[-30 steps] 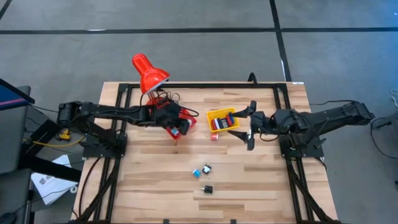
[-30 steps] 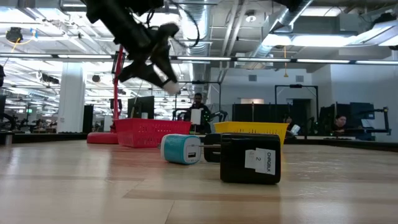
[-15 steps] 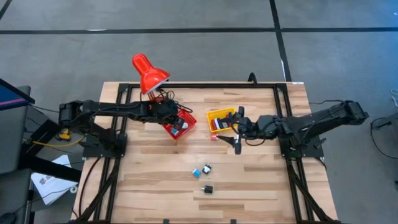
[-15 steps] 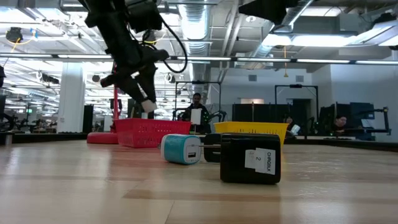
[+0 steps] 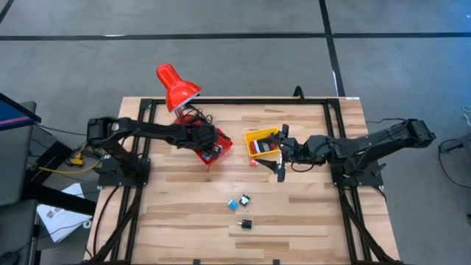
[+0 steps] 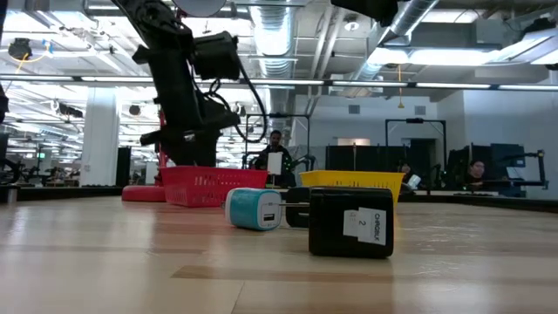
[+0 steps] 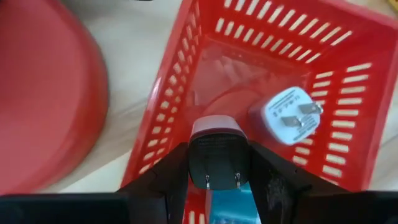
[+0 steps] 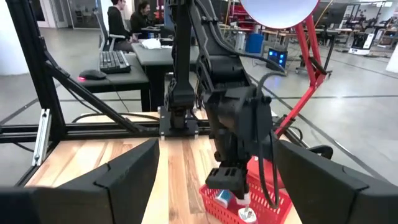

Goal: Pick & Place Office items
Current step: Put the white charger adapter into the red bin

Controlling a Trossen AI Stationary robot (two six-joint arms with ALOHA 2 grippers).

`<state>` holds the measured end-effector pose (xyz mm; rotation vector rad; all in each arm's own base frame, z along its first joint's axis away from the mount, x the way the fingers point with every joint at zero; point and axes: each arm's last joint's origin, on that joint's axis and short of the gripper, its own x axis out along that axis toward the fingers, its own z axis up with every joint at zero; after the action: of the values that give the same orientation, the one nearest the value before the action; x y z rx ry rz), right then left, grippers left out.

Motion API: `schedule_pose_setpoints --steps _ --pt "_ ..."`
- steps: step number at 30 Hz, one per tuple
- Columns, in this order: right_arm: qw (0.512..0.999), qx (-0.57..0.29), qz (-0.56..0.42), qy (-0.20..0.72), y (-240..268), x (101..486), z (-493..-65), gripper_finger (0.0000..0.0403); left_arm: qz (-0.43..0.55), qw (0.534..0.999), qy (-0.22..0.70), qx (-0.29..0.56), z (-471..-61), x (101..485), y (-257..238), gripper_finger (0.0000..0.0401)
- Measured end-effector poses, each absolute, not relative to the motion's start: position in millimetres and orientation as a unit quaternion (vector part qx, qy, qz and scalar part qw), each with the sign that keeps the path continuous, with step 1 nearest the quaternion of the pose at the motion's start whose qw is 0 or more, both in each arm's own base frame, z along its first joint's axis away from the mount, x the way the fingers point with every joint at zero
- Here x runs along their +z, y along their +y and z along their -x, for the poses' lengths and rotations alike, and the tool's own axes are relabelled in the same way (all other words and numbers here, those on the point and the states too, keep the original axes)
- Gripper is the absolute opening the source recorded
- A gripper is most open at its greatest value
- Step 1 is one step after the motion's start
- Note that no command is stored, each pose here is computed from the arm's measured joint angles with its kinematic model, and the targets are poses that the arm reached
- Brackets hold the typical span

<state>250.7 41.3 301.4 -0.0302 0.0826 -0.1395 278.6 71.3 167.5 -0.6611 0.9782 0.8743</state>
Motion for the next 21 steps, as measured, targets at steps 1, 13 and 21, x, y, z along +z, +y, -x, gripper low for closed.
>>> schedule_pose_setpoints --steps 1,13,21 --pt "0.997 -0.07 0.015 0.041 41.3 301.4 -250.7 0.0312 0.303 0.743 0.446 0.397 -280.0 165.6 71.5 0.0137" --pt "0.996 -0.069 0.017 0.048 41.5 300.0 -250.5 0.0312 0.321 0.742 0.453 0.376 -282.5 162.8 70.4 0.014" --pt "0.996 -0.069 0.017 0.048 41.5 300.0 -250.5 0.0312 0.323 0.743 0.453 0.372 -282.7 163.0 70.2 0.0166"
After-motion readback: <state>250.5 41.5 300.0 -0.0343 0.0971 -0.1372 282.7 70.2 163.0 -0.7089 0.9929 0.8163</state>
